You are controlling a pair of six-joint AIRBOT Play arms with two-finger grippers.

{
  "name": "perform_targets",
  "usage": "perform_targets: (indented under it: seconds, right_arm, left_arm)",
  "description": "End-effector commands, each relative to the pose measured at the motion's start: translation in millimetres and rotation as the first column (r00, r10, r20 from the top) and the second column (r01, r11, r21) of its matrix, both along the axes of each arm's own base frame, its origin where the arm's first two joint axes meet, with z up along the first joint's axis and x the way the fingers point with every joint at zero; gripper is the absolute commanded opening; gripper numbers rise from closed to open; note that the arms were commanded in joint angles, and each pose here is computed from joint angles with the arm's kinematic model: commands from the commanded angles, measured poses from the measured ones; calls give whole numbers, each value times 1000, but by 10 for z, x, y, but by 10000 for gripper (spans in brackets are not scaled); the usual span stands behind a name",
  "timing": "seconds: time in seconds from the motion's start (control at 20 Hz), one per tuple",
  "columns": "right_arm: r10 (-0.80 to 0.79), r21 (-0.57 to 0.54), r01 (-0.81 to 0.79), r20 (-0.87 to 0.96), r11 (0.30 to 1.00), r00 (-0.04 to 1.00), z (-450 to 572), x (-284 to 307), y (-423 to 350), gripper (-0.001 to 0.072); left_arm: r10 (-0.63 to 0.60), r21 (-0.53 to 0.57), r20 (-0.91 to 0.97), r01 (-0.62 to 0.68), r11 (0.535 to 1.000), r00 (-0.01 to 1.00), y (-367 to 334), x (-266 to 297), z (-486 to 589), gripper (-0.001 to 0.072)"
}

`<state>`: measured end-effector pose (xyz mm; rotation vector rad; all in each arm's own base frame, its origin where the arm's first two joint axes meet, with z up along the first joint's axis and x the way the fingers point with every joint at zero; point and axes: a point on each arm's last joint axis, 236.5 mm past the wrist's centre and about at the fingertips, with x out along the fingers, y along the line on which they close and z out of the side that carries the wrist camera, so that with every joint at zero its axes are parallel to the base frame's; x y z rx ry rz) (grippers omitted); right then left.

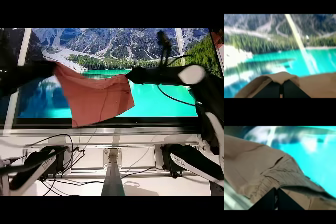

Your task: Fold the clothes and pants, and hang the long-sleeved shirts on hangers.

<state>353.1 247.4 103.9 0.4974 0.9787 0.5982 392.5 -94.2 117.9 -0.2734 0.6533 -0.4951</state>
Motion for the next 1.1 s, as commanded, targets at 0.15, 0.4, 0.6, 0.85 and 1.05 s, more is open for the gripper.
perform_targets:
  seconds: [0.15, 0.4, 0.6, 0.85, 1.05]
  right_arm:
    - [-105, -104, 84, -209, 991, 972, -1018, 307, -440, 19]
    - [78, -260, -219, -461, 941, 884, -1359, -508, -904, 19]
    - [84, -252, -262, -552, 932, 829, -1596, -835, -957, 19]
    - [25, -284, -195, -509, 939, 860, -1810, -750, -1003, 703]
    - [-22, -304, -112, -404, 946, 915, -1745, -409, -1007, 700]
  left_arm:
    - [-214, 98, -403, 274, 957, 890, -362, -323, -1383, 5]
    - [-186, 83, -794, 406, 910, 579, -43, -1437, -1681, 7]
    - [-182, 41, -843, 399, 916, 506, -66, -1703, -1849, 7]
    - [-231, -56, -841, 346, 937, 489, -285, -1773, -1854, 540]
    - [-296, -163, -792, 283, 945, 534, -591, -1623, -1710, 647]
